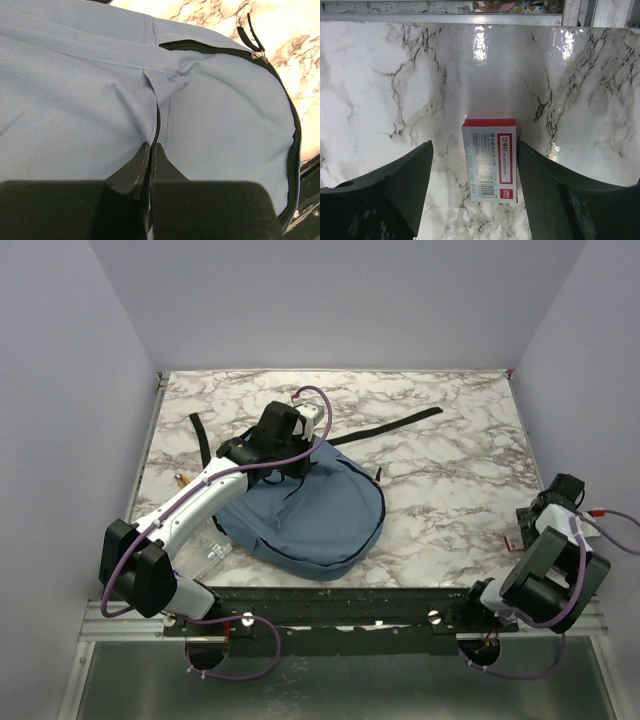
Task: Pack the student bag
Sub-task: Pick up the stationery from the corner of the board.
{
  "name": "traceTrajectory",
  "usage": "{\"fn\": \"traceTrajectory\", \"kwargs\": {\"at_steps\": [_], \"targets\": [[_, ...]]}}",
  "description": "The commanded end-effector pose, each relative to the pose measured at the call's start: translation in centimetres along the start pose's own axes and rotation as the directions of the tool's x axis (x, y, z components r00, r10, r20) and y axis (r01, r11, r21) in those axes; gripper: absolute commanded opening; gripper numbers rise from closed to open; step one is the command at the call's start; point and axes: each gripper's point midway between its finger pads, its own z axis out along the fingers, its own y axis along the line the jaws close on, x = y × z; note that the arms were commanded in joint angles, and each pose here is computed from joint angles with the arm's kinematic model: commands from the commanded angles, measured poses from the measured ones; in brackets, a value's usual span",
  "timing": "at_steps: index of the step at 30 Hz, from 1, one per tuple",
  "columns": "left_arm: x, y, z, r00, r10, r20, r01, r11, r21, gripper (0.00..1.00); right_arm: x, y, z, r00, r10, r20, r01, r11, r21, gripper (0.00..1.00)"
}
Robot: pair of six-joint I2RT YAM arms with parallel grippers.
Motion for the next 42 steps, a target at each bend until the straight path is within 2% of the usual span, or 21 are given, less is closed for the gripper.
{"fn": "traceTrajectory", "kwargs": {"at_steps": [1,9,15,23,28,32,38,42], "targets": [[-0.9,-2.5,-0.5,1.0,0.001,0.016,-0.003,0.995,0.098,0.0,3.8,-1.6,0.8,0.991,-0.017,-0.133,0.02,1.0,0.021,0.7],[-1.0,-2.4,-0.6,1.0,0.005,0.021,-0.007,0.996,0.093,0.0,4.9,-1.8,0.8,0.985,-0.051,-0.162,0.053,0.999,0.008,0.62],[-1.2,-2.6,-1.0,1.0,0.005,0.031,-0.008,0.995,0.099,0.0,5.1,-1.3,0.3,0.985,-0.107,-0.133,0.107,0.994,0.0,0.63],[-1.3,-2.7,-1.4,0.999,0.007,0.042,-0.012,0.995,0.103,0.0,6.2,-1.6,0.8,0.975,-0.163,-0.152,0.173,0.983,0.056,0.62],[-1.4,-2.8,-1.6,0.999,0.008,0.044,-0.013,0.994,0.11,0.0,6.6,-1.1,0.6,0.967,-0.224,-0.122,0.235,0.968,0.086,0.53],[-1.5,-3.0,-1.8,0.999,0.006,0.052,-0.012,0.993,0.117,0.0,6.6,-1.1,0.6,0.966,-0.228,-0.122,0.241,0.965,0.105,0.52],[-1.6,-2.9,-1.9,0.998,0.006,0.057,-0.012,0.994,0.113,0.0,5.8,0.7,-0.8,0.962,-0.265,-0.071,0.267,0.963,0.02,0.38],[-1.6,-2.9,-1.9,0.998,0.007,0.058,-0.014,0.994,0.113,0.0,6.3,2.7,-2.0,0.947,-0.312,-0.074,0.305,0.948,-0.086,0.3]]}}
